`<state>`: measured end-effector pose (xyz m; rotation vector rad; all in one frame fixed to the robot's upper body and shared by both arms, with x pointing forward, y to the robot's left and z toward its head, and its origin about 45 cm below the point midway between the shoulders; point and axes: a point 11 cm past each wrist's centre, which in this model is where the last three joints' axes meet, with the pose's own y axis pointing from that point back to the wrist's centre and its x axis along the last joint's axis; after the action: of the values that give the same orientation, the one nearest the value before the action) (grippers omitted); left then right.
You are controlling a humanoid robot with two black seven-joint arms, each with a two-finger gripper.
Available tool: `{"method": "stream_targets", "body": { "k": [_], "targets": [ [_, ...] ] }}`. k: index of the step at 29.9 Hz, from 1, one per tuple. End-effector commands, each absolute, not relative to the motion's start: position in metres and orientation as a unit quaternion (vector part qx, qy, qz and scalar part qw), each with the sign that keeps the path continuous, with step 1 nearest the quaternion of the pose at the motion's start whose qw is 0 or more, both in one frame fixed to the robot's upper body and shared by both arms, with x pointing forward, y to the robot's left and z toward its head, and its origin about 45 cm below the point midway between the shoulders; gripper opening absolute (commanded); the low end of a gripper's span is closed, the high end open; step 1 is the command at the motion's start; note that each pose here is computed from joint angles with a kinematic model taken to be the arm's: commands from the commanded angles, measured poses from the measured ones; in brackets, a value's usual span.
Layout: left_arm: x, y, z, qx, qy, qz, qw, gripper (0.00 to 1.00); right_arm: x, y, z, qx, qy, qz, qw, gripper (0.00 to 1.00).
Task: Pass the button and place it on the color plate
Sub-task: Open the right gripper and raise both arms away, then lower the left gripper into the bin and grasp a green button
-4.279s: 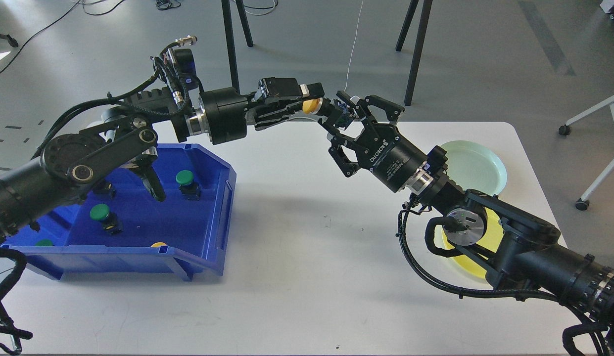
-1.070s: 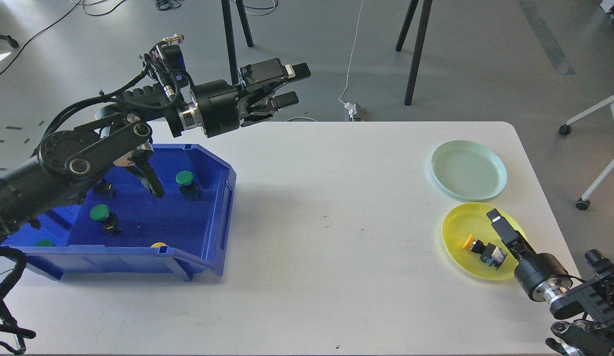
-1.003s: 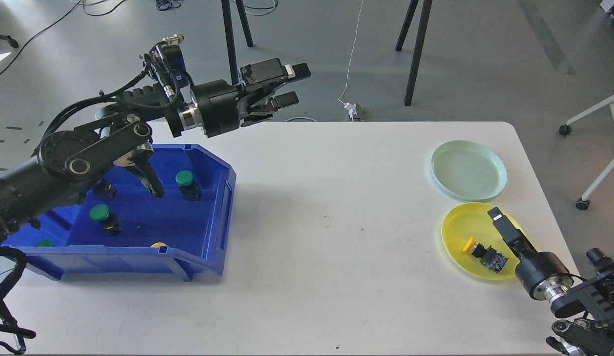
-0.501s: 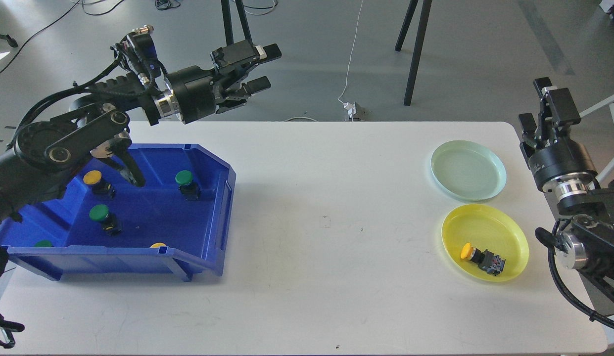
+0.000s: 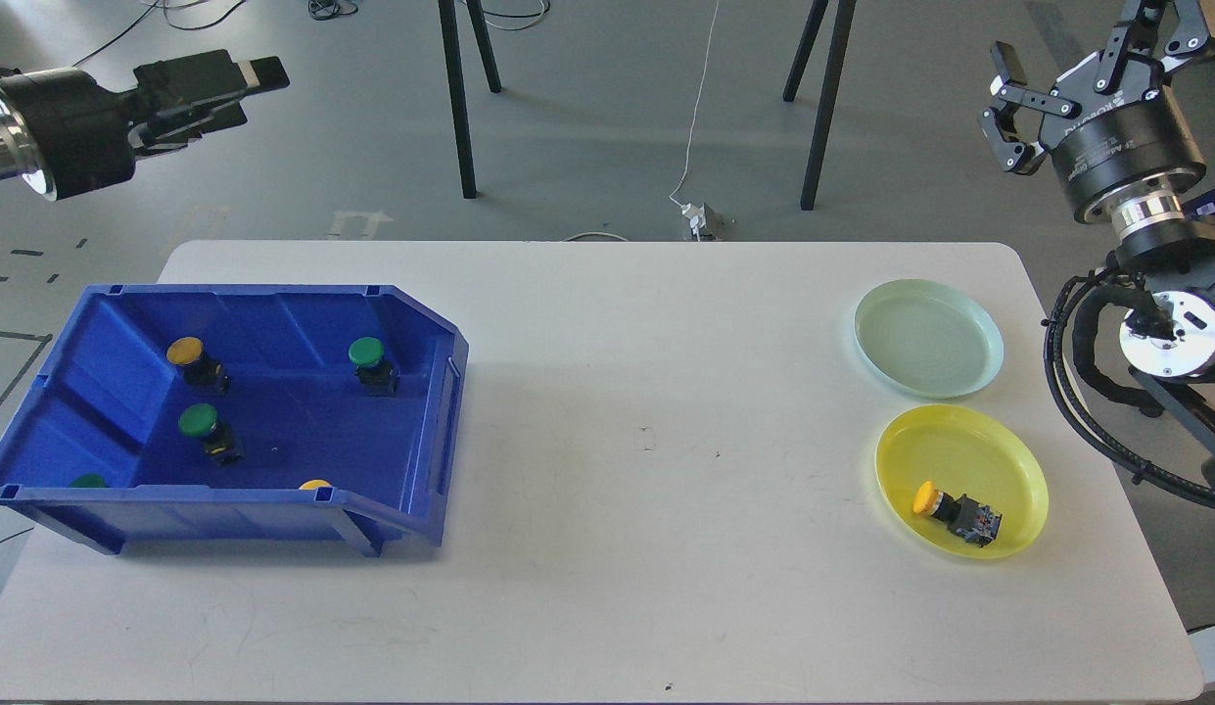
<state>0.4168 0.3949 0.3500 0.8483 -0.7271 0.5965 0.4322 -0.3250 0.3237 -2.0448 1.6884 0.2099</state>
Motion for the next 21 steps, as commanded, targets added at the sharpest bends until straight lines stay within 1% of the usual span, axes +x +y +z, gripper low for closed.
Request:
{"method": "stream_targets", "body": {
  "k": [1,4,7,10,12,16,21],
  "targets": [
    [0.4,0.398,0.336,0.487,-0.39,0.187,0.759,0.99,0.43,-0.321,0.307,-0.74,0.62,0.098,0.24,0.97],
    [0.386,0.397,0.329,0.524,-0.414,0.132,0.732,0.99,0.426,-0.325,0.3,-0.736,0.625,0.103,0.238,0.97],
    [0.362,0.396,0.302,0.559,-0.418,0.057,0.714,0.99,0.424,-0.329,0.295,-0.734,0.629,0.105,0.233,0.97],
    [0.347,0.401,0.285,0.586,-0.419,0.006,0.694,0.99,0.421,-0.33,0.29,-0.733,0.631,0.109,0.23,0.97],
    [0.34,0.406,0.269,0.595,-0.403,-0.011,0.695,0.99,0.421,-0.331,0.289,-0.732,0.632,0.109,0.229,0.97],
    [0.337,0.422,0.251,0.613,-0.373,-0.014,0.696,0.98,0.42,-0.332,0.286,-0.731,0.633,0.112,0.228,0.97],
    [0.342,0.433,0.226,0.628,-0.343,-0.01,0.699,0.98,0.419,-0.331,0.286,-0.732,0.633,0.113,0.227,0.97]
  ]
}}
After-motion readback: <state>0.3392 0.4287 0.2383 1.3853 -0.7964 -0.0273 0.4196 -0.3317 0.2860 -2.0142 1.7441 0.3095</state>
